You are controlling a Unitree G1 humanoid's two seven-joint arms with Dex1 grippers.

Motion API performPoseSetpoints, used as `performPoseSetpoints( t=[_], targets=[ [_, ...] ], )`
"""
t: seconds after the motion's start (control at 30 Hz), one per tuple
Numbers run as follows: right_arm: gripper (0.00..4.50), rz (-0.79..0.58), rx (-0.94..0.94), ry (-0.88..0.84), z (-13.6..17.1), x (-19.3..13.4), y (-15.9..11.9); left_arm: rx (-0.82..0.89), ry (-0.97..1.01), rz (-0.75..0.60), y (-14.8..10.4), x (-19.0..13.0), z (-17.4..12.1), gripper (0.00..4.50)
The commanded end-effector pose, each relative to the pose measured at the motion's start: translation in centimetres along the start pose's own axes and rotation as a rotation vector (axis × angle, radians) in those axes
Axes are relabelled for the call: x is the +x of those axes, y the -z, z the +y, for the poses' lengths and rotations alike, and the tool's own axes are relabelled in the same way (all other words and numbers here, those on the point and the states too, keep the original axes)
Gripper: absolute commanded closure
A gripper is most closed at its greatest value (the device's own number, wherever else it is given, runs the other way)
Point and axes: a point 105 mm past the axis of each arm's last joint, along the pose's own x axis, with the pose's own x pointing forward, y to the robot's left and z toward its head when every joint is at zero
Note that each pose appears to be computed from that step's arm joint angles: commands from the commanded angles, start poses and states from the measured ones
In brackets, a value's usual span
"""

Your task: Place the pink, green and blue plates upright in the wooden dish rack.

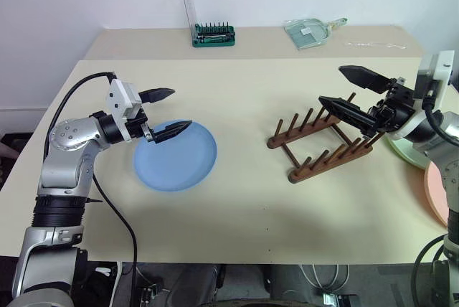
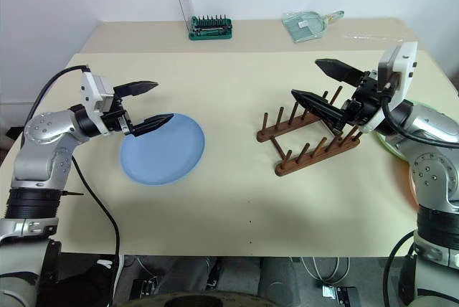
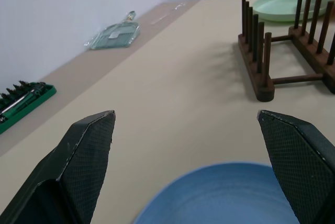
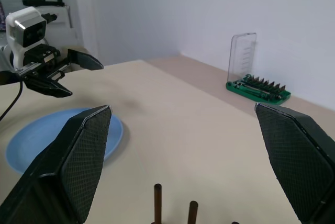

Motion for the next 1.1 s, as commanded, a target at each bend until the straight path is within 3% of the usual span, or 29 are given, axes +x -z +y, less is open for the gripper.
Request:
performPoseSetpoints(
  t=[0.03,0.13,0.3,0.4,0.6,0.77,1.03,1.1],
  targets=[
    [0.00,-0.036,-0.045,-0.004,-0.3,0.2,-1.3,0.022,-0.005,-0.043,-1.4,-0.1,0.5,0.04],
    [0.00,-0.007,-0.086,0.011,-0.8,-0.1,-0.8,-0.032,0.013,-0.070,-1.0,0.7,0.3,0.04],
    [0.00,-0.021,-0.097,0.029,-1.0,0.2,-2.6,-0.072,-0.021,-0.120,-1.5,2.1,1.0,0.04],
    [0.00,0.002,-0.089,0.052,-0.8,-1.2,-2.3,-0.063,0.011,-0.060,-0.7,2.5,0.7,0.04],
    [0.00,0.002,-0.070,0.089,0.2,-2.0,-1.3,-0.038,0.086,-0.053,-1.5,3.4,0.3,0.04],
    [0.00,-0.004,-0.027,0.093,1.0,-2.2,-1.1,-0.136,0.258,-0.035,-2.1,3.1,-0.7,0.04],
    [0.00,0.034,0.087,-0.053,4.2,-3.6,0.0,-0.145,0.444,-0.008,-3.2,2.2,-2.2,0.04],
    [0.00,0.038,0.135,-0.117,5.5,-5.8,-0.1,-0.124,0.477,0.000,-3.2,3.6,-3.2,0.04]
  ],
)
